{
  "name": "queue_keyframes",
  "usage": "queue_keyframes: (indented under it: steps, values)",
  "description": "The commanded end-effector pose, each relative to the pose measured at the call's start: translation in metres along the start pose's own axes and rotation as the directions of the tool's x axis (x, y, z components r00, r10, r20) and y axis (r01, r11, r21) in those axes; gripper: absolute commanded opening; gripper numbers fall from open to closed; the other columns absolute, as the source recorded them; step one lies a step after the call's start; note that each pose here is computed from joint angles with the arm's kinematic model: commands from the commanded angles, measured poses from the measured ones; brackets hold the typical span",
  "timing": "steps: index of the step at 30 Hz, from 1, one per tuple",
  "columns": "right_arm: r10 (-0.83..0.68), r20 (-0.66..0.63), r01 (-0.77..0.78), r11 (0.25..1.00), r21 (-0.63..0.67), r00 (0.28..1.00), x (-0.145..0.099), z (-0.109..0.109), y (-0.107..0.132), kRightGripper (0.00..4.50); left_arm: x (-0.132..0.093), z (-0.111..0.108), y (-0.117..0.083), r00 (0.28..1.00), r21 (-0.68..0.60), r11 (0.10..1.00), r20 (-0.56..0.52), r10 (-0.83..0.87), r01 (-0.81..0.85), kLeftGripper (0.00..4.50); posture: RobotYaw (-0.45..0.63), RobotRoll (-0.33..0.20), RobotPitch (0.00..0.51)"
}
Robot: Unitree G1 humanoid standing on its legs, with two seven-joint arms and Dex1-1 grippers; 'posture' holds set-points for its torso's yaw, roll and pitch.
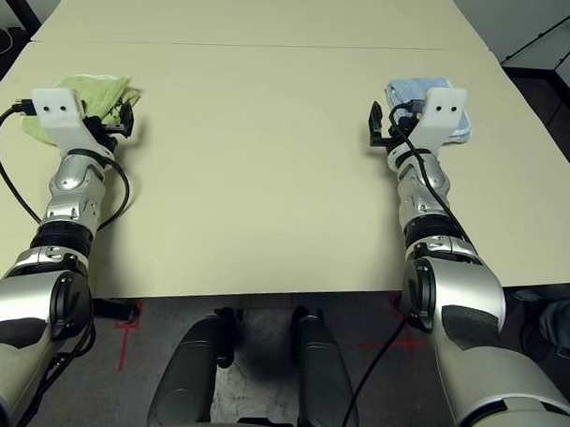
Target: Fold the towel and set it aside.
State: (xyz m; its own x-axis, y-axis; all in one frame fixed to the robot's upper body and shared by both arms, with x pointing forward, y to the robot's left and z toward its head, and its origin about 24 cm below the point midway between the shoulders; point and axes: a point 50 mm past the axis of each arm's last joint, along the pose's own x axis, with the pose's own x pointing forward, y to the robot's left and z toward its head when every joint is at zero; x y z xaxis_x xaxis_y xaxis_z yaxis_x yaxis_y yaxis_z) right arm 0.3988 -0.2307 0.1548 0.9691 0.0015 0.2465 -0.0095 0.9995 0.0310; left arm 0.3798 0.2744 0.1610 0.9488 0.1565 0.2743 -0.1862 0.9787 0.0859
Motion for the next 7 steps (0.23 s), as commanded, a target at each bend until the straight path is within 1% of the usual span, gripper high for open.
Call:
queue_keyframes:
  steps: [1, 7]
  values:
    - [-0.014, -0.008, 0.014, 1.000, -0.002, 1.000, -0.0019, -0.0038, -0.0012, 4.50, -0.0021, -0.0052, 0.0063, 0.999, -0.002, 1.000, -0.029, 0.019, -0.019, 4.47, 0.00, 0.000, 0.190]
    - [-0.017, -0.003, 0.017, 1.000, 0.001, 1.000, -0.0014, -0.0028, -0.0006, 4.50, -0.0015, -0.0046, 0.0068, 0.999, -0.002, 1.000, -0.031, 0.016, -0.016, 4.47, -0.01, 0.000, 0.188]
